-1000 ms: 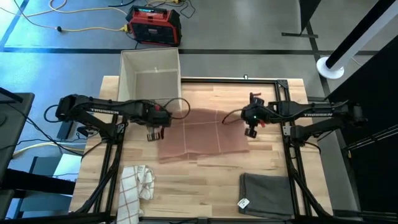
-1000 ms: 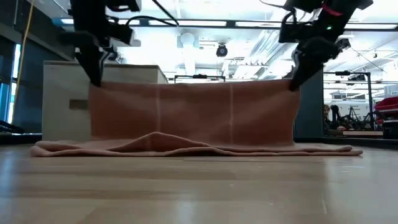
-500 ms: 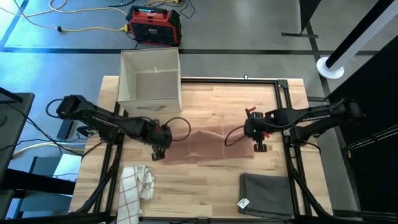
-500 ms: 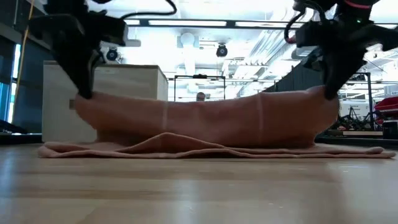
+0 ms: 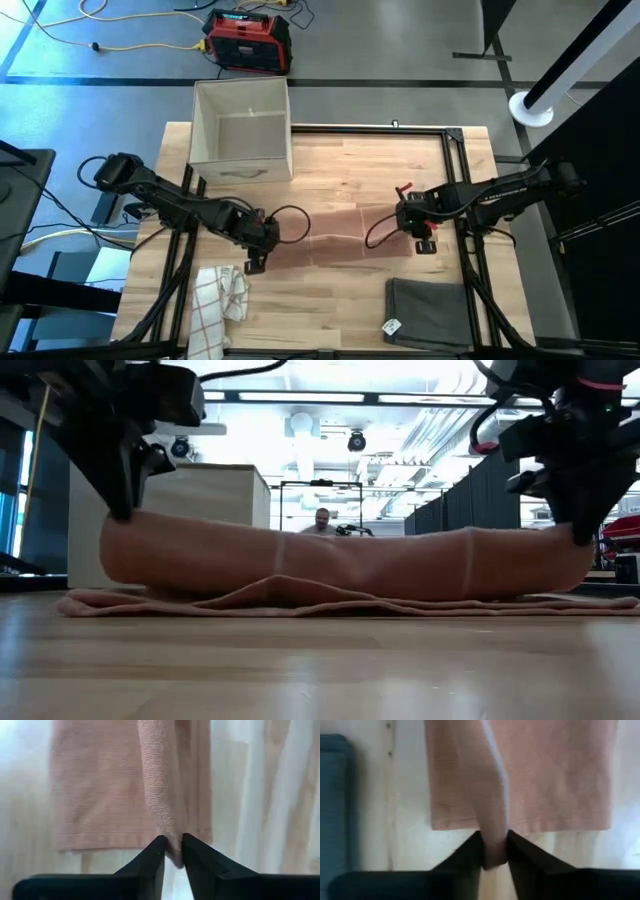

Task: Fold towel
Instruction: Fold the orange towel

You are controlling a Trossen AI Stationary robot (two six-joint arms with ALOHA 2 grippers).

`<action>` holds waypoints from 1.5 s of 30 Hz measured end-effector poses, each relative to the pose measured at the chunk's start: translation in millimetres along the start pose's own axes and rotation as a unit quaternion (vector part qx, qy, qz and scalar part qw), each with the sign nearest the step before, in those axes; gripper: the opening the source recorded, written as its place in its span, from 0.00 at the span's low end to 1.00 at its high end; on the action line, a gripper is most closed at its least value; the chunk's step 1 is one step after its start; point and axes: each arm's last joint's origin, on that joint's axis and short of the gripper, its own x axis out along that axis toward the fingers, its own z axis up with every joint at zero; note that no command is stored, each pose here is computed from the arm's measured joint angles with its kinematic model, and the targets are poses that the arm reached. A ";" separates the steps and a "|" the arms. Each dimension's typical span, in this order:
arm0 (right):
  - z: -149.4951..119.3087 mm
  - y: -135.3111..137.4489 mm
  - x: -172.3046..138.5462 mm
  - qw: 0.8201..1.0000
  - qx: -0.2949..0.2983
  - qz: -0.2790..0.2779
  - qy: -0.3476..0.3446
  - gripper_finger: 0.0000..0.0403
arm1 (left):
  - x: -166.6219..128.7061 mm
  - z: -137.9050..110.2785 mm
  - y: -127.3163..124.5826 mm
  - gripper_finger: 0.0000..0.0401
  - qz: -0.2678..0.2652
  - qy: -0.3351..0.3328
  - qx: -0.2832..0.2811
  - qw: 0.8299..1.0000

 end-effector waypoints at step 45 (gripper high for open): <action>10.6 -25.4 6.3 0.734 0.673 -0.083 0.023 0.36 | 38.7 -44.2 37.4 0.23 -0.033 0.124 0.112 0.985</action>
